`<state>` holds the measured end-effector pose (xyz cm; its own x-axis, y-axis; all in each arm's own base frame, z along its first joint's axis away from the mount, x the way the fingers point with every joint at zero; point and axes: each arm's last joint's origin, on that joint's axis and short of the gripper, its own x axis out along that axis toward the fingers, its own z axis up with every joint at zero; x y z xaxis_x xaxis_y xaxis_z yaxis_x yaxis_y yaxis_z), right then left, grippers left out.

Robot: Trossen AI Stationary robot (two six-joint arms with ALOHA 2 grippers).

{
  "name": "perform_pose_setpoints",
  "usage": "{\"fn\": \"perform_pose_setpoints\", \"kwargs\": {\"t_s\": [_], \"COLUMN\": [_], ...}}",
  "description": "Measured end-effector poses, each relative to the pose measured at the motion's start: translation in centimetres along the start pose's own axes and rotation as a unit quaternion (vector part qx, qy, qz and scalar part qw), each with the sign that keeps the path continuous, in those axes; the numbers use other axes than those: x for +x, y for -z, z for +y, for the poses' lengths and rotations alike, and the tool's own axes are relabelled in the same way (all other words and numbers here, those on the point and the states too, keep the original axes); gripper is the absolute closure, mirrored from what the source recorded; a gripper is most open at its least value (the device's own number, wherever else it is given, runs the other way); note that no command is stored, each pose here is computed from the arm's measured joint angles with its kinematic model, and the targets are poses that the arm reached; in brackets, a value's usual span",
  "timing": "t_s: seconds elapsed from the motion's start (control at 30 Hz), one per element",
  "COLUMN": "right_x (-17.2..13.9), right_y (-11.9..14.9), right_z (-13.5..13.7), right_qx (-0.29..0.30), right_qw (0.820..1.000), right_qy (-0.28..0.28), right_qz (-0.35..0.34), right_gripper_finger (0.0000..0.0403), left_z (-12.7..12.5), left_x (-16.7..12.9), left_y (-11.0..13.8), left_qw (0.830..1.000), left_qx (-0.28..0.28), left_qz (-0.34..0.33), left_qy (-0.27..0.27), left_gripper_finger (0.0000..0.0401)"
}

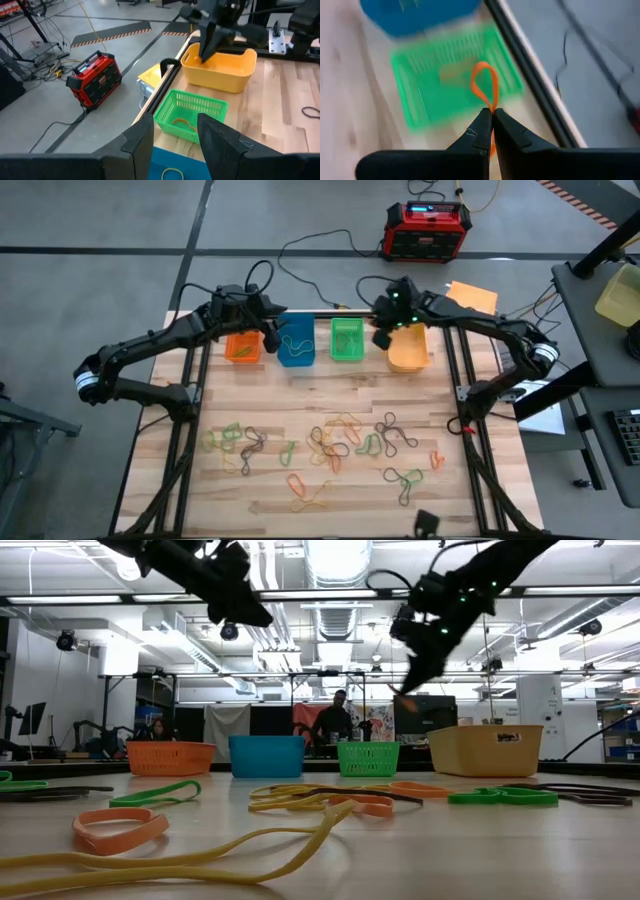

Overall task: Sort rubber bands into baskets
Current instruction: Put the orange rubber band from the light orange bin into the green bin, then put the purple rubber band into the light orange bin

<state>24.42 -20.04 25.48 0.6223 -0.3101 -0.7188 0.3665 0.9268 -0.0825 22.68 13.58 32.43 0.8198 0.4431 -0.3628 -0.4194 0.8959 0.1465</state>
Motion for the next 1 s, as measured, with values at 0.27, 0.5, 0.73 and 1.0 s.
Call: {"fn": "perform_pose_setpoints", "kwargs": {"t_s": [0.27,0.5,0.73,1.0], "right_x": [3.8,5.0,4.5,0.9], "right_y": [-1.9,-1.5,-1.5,-1.0], "right_z": [1.6,1.5,1.6,3.9], "right_qx": [0.067,0.108,0.110,0.114], "right_qw": [0.994,0.991,0.991,0.993], "right_qy": [-0.009,-0.015,-0.017,-0.044], "right_qz": [-0.083,-0.073,-0.069,-0.001], "right_gripper_finger": [0.0394,0.0366,0.0302,0.0262], "left_z": [-0.8,-1.2,-1.4,-2.2], "left_x": [0.0,0.0,0.0,0.0], "left_y": [-0.2,-0.2,-0.2,-0.1], "left_qw": [1.000,1.000,1.000,0.999], "left_qx": [0.005,0.010,0.010,-0.001], "left_qz": [-0.005,-0.003,-0.004,0.008], "left_qy": [0.013,0.022,0.025,0.040], "left_gripper_finger": [0.0264,0.0264,0.0264,0.0264]}}
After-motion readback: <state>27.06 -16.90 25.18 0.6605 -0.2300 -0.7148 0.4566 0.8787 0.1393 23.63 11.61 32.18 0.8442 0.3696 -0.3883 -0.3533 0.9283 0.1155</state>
